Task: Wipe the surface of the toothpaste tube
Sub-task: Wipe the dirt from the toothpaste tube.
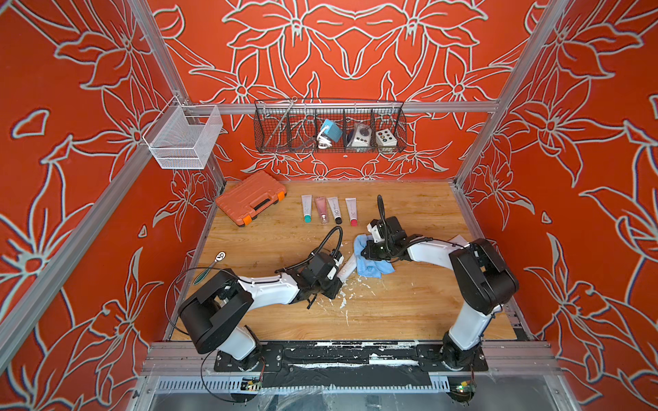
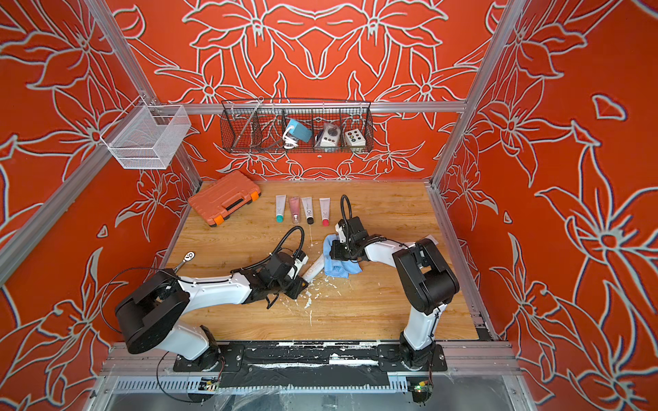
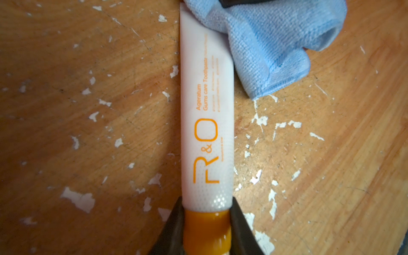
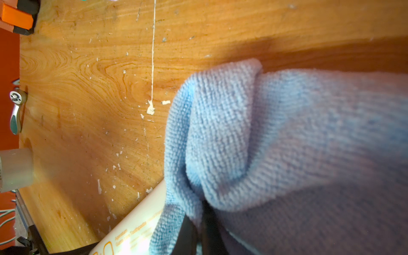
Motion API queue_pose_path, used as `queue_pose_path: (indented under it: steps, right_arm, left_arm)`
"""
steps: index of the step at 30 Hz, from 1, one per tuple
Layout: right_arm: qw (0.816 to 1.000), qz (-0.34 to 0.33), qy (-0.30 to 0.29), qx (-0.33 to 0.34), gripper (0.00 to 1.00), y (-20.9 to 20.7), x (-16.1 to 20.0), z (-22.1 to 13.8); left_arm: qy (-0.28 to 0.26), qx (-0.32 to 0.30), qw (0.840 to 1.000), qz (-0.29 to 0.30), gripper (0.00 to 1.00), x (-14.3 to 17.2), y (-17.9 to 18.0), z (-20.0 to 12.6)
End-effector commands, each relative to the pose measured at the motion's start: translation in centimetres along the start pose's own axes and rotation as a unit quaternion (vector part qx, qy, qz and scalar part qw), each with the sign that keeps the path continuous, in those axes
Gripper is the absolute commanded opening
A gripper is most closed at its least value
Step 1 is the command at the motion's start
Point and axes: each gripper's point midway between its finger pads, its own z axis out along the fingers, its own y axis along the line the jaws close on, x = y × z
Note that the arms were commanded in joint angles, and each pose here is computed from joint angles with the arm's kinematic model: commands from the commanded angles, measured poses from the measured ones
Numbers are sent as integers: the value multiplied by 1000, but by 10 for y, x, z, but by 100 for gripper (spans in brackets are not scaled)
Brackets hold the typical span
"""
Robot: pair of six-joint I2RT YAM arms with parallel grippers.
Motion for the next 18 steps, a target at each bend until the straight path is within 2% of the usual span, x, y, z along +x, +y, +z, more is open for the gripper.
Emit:
queue_pose_path:
  steps: [1,6,18]
  right_arm:
    - [998,12,48,43,0,-17,22,1]
    - [993,11,37,110,0,-45,10,-9]
    - [989,53,21,137,0,-94,-10,-20]
  left_arm:
    - [-34,13,999,4,6,-18,-5,-8]
    - [-35,18,999,7,6,-17,-6,-9]
    - [-38,31,999,8,6,-17,-11,-12]
